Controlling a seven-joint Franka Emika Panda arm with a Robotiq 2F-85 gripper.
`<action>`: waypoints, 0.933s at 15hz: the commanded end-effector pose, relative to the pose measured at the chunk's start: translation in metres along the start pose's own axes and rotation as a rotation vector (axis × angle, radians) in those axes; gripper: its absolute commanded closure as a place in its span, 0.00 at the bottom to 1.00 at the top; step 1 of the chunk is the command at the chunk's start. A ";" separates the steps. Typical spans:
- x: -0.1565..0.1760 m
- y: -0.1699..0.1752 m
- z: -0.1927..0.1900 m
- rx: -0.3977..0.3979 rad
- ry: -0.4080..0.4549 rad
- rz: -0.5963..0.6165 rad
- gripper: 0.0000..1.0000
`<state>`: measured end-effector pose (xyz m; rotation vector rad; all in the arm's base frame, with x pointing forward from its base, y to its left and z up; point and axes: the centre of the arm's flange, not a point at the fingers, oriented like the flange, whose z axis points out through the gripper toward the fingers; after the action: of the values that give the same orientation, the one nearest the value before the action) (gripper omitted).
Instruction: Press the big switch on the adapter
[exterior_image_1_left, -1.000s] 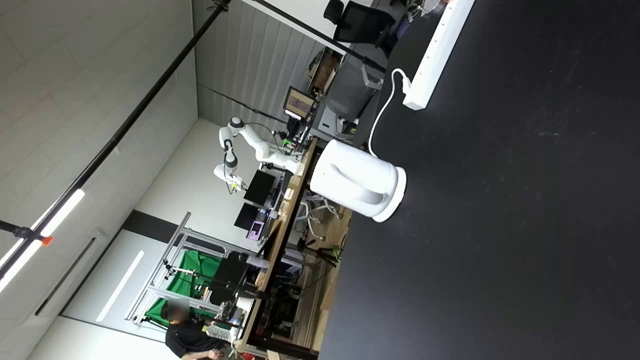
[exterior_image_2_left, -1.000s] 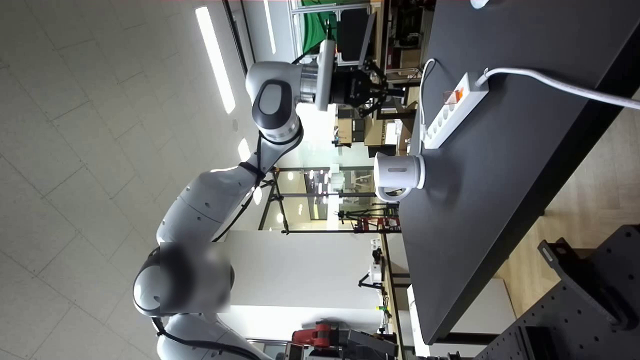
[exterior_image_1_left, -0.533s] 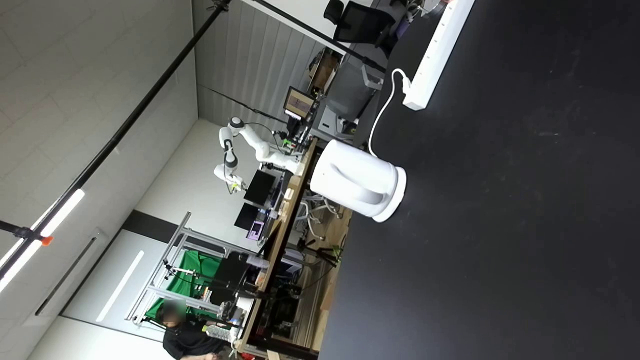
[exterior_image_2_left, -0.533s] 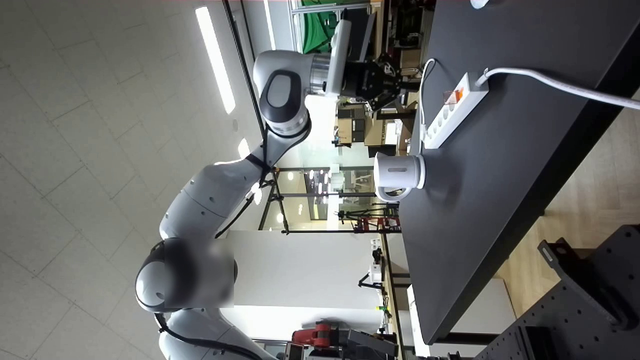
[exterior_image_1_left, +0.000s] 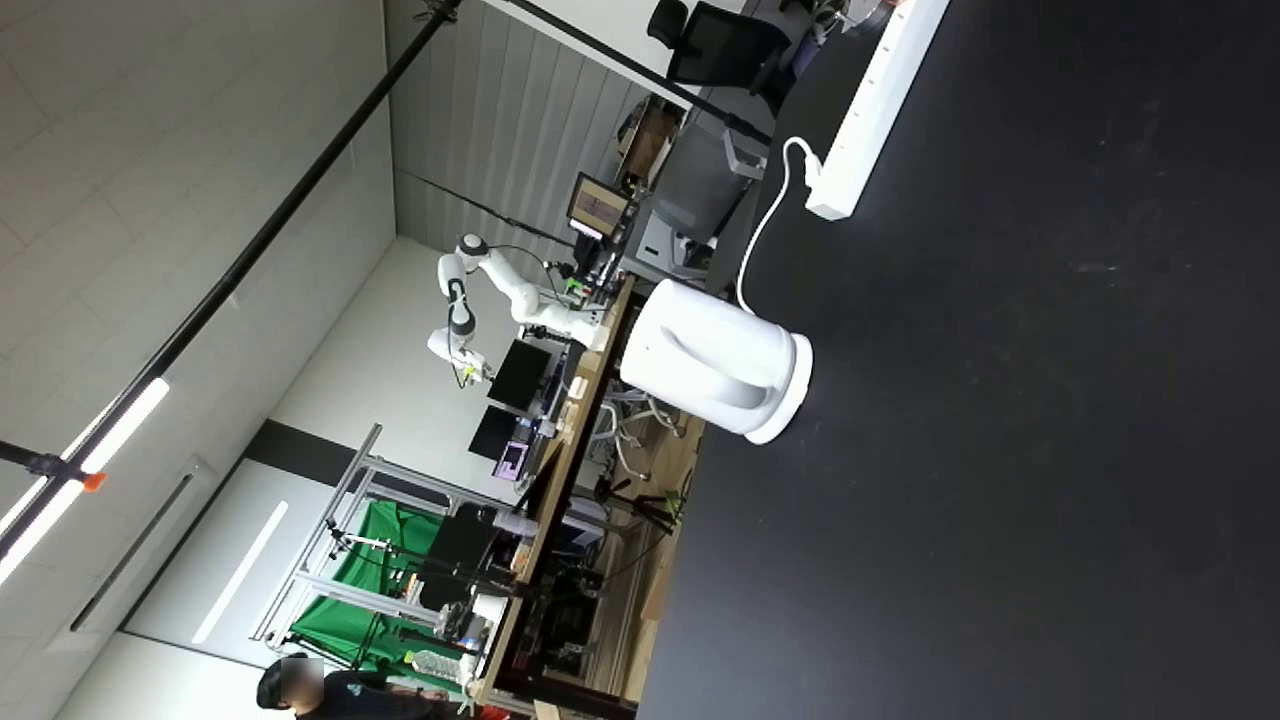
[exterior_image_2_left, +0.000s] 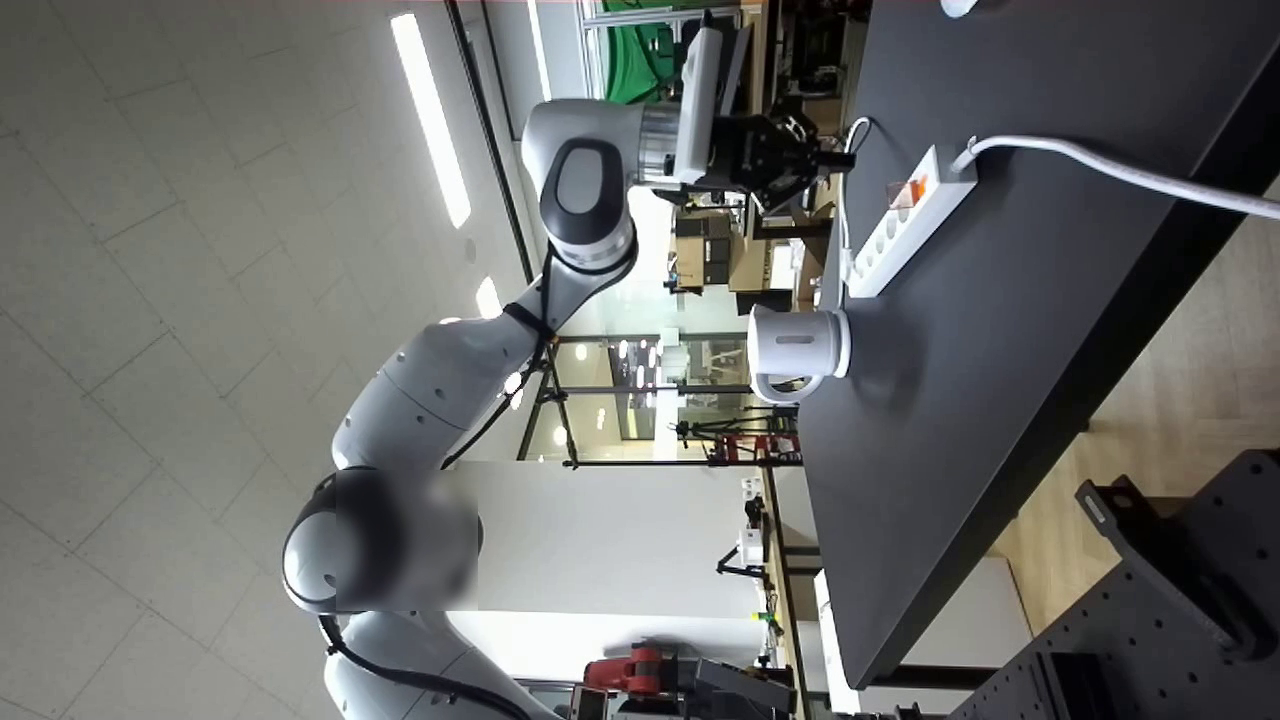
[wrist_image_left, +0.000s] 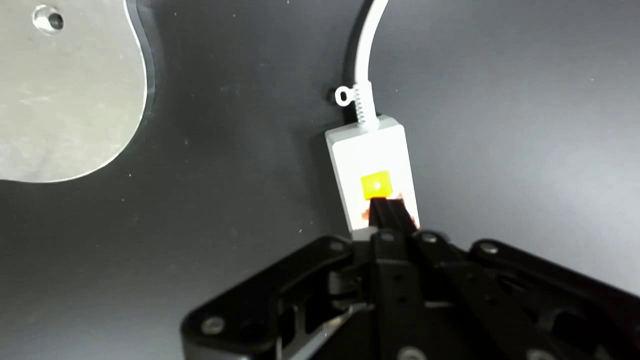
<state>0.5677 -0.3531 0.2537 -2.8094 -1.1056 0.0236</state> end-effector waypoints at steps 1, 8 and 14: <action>0.004 -0.001 0.002 0.004 0.010 0.003 0.99; 0.010 -0.003 0.005 0.009 0.015 0.001 0.99; 0.013 -0.004 0.017 -0.002 0.015 -0.006 1.00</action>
<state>0.5726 -0.3430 0.2477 -2.7915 -1.1036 0.0104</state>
